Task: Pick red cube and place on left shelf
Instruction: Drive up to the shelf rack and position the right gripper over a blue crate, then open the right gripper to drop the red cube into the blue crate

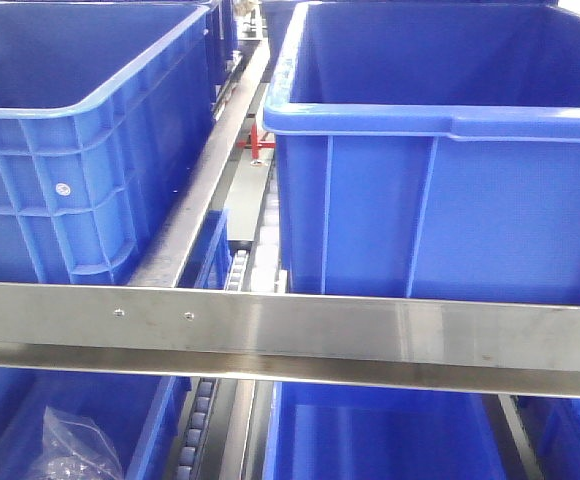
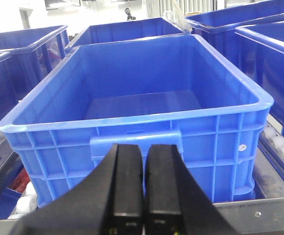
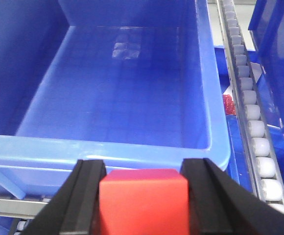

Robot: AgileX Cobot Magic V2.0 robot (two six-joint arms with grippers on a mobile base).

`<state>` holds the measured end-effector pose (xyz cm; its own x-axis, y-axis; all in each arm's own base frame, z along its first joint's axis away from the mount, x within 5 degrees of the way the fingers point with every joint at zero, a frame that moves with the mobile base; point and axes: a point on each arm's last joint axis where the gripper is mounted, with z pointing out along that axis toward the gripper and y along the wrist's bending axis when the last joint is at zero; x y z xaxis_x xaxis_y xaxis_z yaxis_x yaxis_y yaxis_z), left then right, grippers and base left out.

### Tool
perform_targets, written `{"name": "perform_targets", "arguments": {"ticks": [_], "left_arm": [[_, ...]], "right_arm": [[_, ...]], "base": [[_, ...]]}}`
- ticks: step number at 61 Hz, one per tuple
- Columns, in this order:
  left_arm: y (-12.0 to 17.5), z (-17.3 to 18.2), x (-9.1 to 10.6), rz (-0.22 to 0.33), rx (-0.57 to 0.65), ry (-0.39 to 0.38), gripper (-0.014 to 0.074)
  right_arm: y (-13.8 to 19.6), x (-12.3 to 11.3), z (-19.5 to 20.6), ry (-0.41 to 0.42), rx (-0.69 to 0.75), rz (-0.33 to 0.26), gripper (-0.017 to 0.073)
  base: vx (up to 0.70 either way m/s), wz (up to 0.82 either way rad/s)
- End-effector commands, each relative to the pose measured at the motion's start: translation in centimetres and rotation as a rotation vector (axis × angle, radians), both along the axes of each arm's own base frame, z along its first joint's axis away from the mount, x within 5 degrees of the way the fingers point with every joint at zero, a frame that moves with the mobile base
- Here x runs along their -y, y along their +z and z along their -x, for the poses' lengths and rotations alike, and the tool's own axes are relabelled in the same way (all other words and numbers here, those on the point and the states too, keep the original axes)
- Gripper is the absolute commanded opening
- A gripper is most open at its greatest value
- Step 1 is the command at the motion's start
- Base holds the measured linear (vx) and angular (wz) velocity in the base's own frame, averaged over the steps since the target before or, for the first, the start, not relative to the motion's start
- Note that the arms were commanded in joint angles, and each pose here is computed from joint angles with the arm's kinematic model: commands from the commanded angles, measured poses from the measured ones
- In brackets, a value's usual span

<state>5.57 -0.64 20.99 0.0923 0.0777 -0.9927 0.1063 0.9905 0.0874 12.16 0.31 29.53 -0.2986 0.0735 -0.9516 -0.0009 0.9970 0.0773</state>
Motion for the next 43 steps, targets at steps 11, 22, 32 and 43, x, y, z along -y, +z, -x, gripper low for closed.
{"name": "perform_targets", "arguments": {"ticks": [11, 22, 32, 43], "left_arm": [[0.0, -0.1, 0.0, 0.008, 0.053, -0.001, 0.0106], [0.0, -0.1, 0.0, 0.008, 0.053, -0.001, 0.0106], [0.0, -0.1, 0.0, 0.008, 0.053, -0.001, 0.0106], [0.0, -0.1, 0.0, 0.008, 0.053, -0.001, 0.0106]], "right_arm": [[1.7, 0.0, -0.2, 0.0, 0.112, 0.006, 0.0065], [1.7, 0.0, -0.2, 0.0, 0.115, 0.006, 0.0065], [1.9, 0.0, -0.4, 0.001, 0.139, 0.005, 0.0065], [2.9, -0.1, -2.4, 0.004, 0.203, 0.002, 0.0065]], "base": [[0.0, 0.0], [0.0, 0.0], [0.0, 0.0], [0.0, 0.0]]}}
